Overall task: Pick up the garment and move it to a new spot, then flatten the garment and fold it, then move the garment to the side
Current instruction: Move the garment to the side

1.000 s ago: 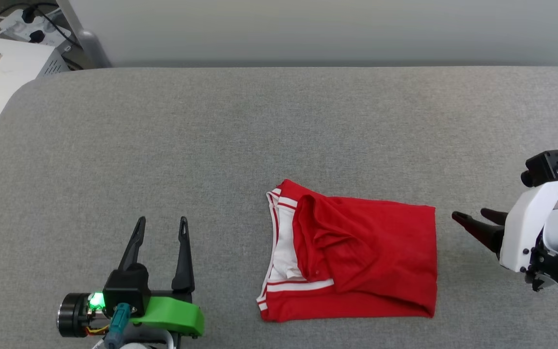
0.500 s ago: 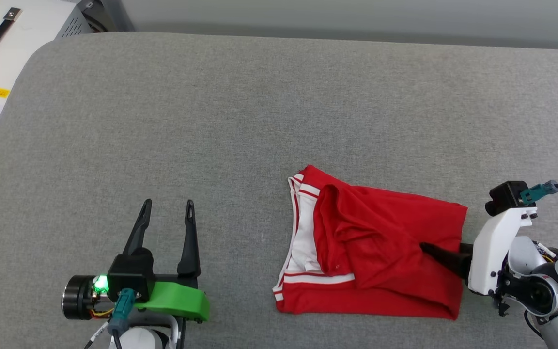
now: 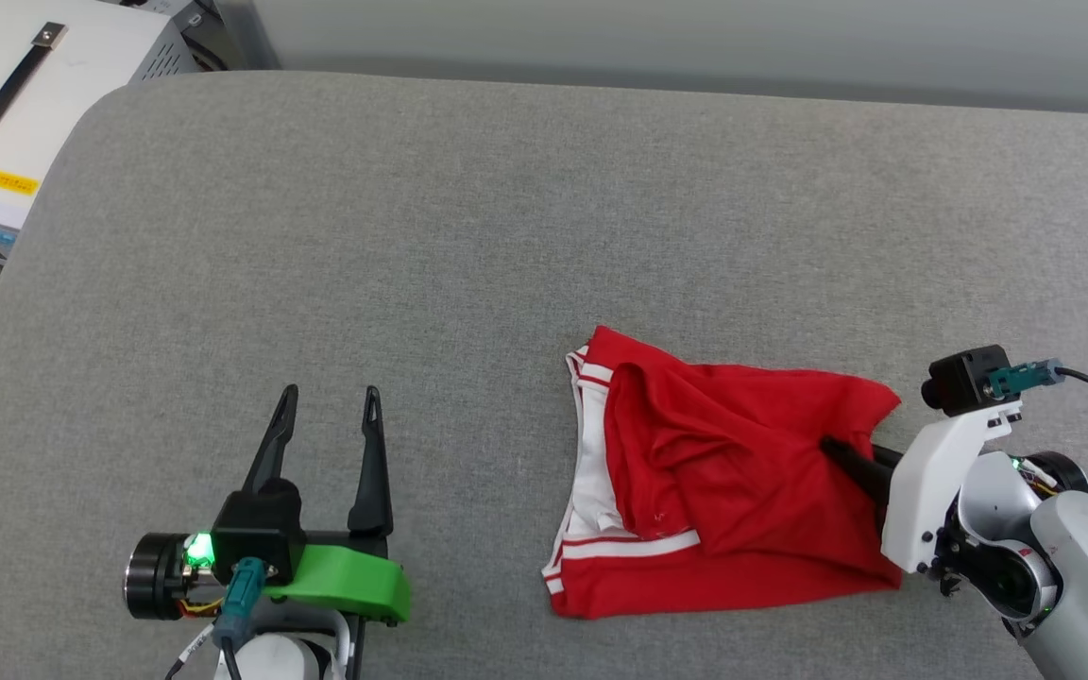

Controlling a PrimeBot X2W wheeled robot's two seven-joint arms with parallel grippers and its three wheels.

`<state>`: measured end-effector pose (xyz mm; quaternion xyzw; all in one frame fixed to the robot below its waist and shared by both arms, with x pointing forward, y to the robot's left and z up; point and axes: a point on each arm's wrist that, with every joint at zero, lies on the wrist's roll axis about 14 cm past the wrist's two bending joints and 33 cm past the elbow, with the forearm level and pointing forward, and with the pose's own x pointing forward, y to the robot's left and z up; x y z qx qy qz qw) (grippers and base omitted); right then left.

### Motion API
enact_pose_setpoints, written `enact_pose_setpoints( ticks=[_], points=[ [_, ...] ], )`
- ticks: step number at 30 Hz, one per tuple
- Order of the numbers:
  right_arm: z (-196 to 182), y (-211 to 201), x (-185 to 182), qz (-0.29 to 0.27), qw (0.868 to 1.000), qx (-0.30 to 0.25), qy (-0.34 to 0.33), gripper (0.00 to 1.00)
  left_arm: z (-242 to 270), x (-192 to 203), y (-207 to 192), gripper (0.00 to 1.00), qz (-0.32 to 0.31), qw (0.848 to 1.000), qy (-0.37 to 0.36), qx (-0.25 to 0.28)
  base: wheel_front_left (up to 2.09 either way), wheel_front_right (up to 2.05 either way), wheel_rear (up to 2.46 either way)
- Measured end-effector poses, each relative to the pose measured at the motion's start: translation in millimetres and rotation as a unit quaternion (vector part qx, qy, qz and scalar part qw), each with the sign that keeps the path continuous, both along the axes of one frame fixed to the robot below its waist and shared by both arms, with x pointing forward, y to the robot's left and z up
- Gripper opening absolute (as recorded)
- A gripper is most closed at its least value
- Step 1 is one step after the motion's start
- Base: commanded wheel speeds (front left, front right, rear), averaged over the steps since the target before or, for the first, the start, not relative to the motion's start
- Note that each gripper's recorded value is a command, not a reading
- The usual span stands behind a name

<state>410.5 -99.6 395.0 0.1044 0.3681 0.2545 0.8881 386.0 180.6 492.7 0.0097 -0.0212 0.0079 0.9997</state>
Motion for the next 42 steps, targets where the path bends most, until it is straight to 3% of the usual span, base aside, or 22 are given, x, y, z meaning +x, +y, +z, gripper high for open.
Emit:
enact_pose_setpoints(
  ticks=[6,14,25,34,42],
  points=[
    [41.7,-1.3,10.4,0.025,0.995,-0.022,-0.097,0.00,4.2,-4.2,-7.3,1.00,-0.009,1.000,-0.006,-0.003,0.00,0.00,0.00],
    [75.4,-38.7,0.8,0.027,0.985,-0.075,-0.152,0.00,4.6,3.3,-33.9,1.00,-0.049,0.999,-0.009,-0.009,0.00,0.00,0.00],
    [104.5,-145.5,-13.8,-0.081,0.970,-0.158,-0.167,0.00,2.6,29.4,-93.8,1.00,-0.138,0.990,-0.014,-0.020,0.00,0.00,0.00],
    [105.1,-261.0,5.2,-0.187,0.935,-0.270,-0.134,0.00,-5.8,65.7,-119.2,1.00,-0.180,0.983,-0.023,-0.025,0.00,0.00,0.00],
    [85.7,-323.1,33.0,-0.222,0.904,-0.353,-0.090,0.00,-33.1,91.7,-113.4,1.00,-0.172,0.985,-0.008,-0.027,0.00,0.00,0.00]
  ],
)
